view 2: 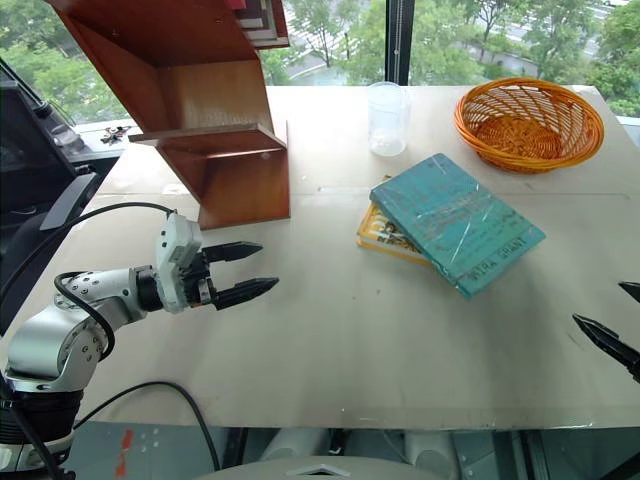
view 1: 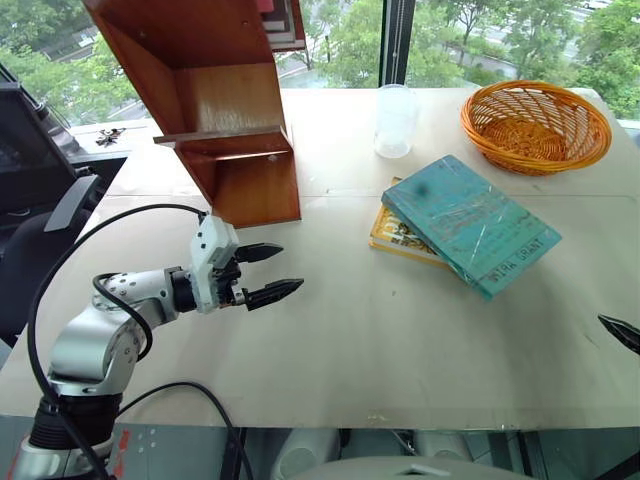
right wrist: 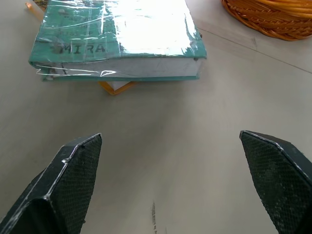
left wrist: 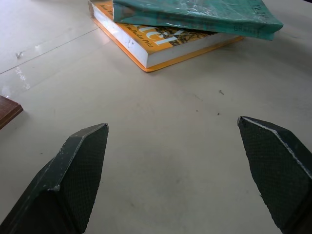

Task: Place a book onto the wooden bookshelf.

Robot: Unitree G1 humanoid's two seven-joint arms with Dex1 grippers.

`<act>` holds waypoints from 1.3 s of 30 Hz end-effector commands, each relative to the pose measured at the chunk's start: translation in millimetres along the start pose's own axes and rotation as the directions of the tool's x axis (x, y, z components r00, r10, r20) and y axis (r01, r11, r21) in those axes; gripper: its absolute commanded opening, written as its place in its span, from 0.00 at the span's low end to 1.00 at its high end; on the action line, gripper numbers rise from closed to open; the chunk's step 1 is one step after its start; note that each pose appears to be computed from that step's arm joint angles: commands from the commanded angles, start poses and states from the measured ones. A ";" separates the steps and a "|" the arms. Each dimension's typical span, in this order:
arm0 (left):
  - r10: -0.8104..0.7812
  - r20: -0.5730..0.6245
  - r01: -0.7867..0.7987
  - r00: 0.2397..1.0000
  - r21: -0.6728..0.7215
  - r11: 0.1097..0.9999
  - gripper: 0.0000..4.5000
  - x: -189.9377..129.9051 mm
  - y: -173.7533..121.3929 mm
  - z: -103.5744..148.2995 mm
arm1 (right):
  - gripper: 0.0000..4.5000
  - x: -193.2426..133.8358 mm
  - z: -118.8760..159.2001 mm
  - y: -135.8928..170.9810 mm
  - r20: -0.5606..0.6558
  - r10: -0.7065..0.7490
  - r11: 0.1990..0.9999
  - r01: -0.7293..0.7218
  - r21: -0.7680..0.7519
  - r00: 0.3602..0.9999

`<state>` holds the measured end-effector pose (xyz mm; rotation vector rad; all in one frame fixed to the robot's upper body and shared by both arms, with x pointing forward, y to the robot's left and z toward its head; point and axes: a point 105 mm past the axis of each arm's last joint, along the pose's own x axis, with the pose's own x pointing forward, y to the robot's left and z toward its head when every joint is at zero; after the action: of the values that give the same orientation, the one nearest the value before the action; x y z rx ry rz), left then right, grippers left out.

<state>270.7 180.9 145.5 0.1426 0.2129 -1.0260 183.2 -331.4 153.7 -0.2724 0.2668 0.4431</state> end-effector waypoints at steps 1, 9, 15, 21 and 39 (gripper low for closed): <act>-0.009 0.060 0.007 0.998 0.037 0.999 0.98 1.6 -0.3 17.1 | 1.00 7.8 26.9 -9.7 0.107 -0.084 0.996 0.087 -0.030 0.991; -0.149 0.202 0.136 0.968 0.077 0.988 0.99 25.2 -27.8 55.4 | 0.94 68.1 92.6 -1.5 0.135 -0.134 0.991 0.133 0.012 0.982; -0.246 0.235 0.212 0.940 0.163 0.964 1.00 29.6 -55.6 69.9 | 0.38 129.4 103.4 -37.6 -0.011 -0.278 0.960 0.277 -0.030 0.961; -0.249 0.233 0.218 0.940 0.153 0.964 1.00 28.2 -68.4 67.4 | 0.01 169.9 87.8 -53.8 -0.203 -0.289 0.956 0.271 -0.111 0.936; -0.148 0.194 0.133 0.970 0.089 0.987 1.00 30.3 -62.9 45.8 | 0.01 214.1 107.4 18.2 -0.174 0.052 0.997 -0.061 -0.050 0.983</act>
<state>238.0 113.7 176.6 0.0619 0.0276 -1.1899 382.6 -205.3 164.2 -0.3529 0.5015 0.4732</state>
